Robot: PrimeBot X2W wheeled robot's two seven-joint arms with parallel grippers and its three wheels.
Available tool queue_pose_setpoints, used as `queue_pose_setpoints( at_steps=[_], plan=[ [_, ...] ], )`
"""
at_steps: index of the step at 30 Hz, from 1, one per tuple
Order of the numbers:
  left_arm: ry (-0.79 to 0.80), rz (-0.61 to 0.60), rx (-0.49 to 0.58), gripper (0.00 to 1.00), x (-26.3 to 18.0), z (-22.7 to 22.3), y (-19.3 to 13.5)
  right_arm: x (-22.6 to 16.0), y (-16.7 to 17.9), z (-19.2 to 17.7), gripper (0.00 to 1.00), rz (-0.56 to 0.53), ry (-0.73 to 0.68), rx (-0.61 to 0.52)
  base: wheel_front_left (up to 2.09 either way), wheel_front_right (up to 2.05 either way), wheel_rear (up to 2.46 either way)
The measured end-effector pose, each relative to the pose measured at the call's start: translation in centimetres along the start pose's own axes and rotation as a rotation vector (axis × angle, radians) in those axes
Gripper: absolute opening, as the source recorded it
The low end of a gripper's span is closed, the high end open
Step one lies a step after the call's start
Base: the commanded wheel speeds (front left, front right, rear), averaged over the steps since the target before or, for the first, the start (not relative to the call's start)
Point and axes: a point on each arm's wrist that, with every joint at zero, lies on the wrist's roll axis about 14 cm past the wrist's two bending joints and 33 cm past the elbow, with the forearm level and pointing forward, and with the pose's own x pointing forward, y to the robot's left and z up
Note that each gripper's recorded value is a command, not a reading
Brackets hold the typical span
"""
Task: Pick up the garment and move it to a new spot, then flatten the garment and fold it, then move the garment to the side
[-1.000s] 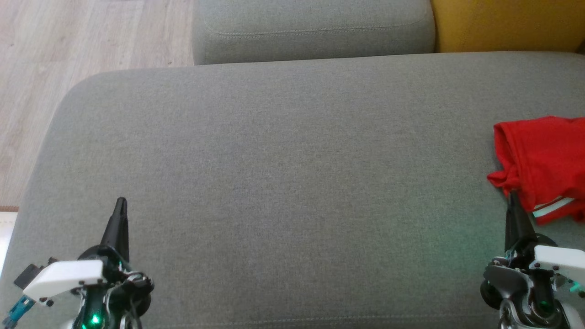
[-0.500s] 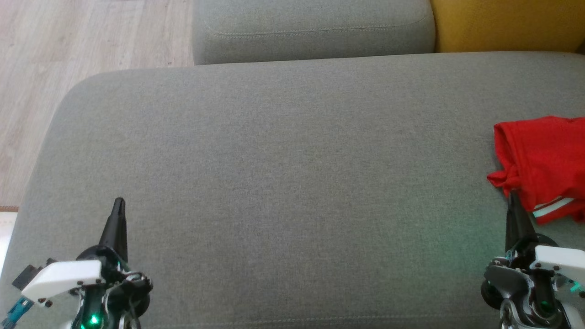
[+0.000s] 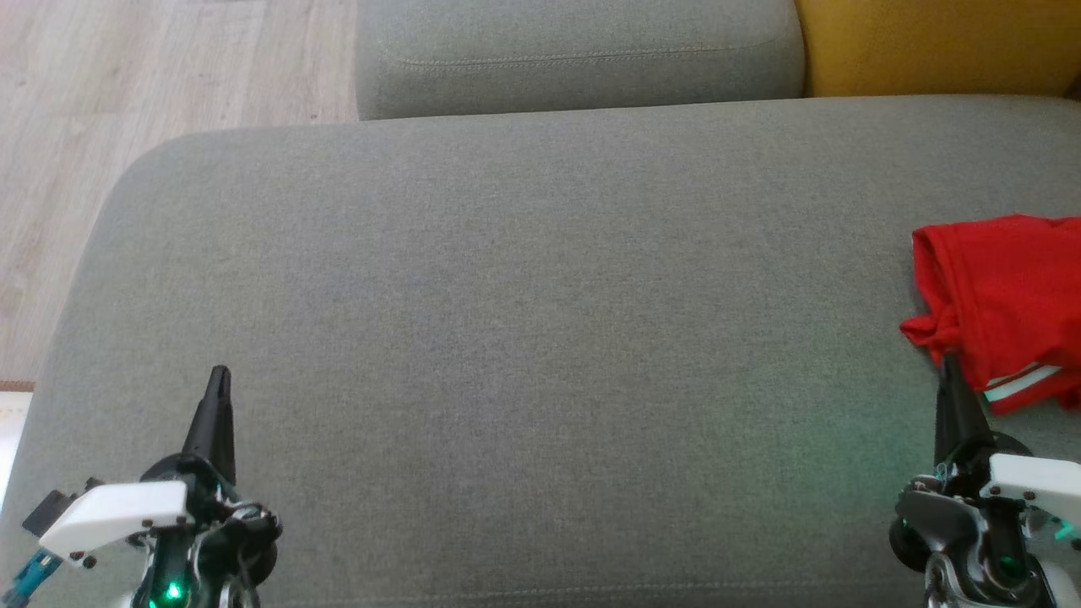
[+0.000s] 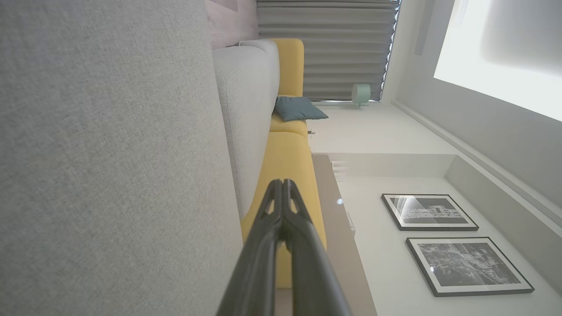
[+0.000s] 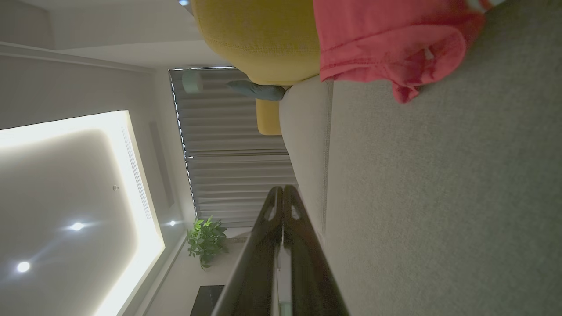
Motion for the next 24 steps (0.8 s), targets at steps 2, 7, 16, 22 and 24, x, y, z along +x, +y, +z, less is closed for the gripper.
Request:
queue_pose_setpoints(
  at_steps=[2, 7, 16, 22, 24],
  plan=[
    [0.000, 0.000, 0.000, 0.00, 0.00, 0.00, 0.00, 0.00, 0.00, 0.01, 0.00, 0.000, 0.000, 0.000, 0.00, 0.00, 0.00],
    [0.000, 0.001, -0.001, 0.00, -0.01, -0.01, 0.03, 0.00, 0.01, 0.06, 0.00, 0.000, -0.002, 0.000, 0.00, 0.00, 0.00],
    [-0.001, 0.001, -0.002, 0.00, -0.01, -0.01, 0.04, -0.01, 0.00, 0.12, 0.00, 0.000, -0.004, 0.001, 0.00, 0.00, 0.00],
    [0.005, 0.002, -0.003, 0.00, -0.01, -0.08, 0.06, -0.01, 0.00, 0.09, 0.00, 0.000, 0.000, 0.001, 0.00, 0.00, 0.00],
    [0.005, 0.001, -0.003, 0.00, -0.01, -0.08, 0.05, -0.01, 0.00, 0.09, 0.00, 0.000, -0.001, 0.001, 0.00, 0.00, 0.00]
  ],
)
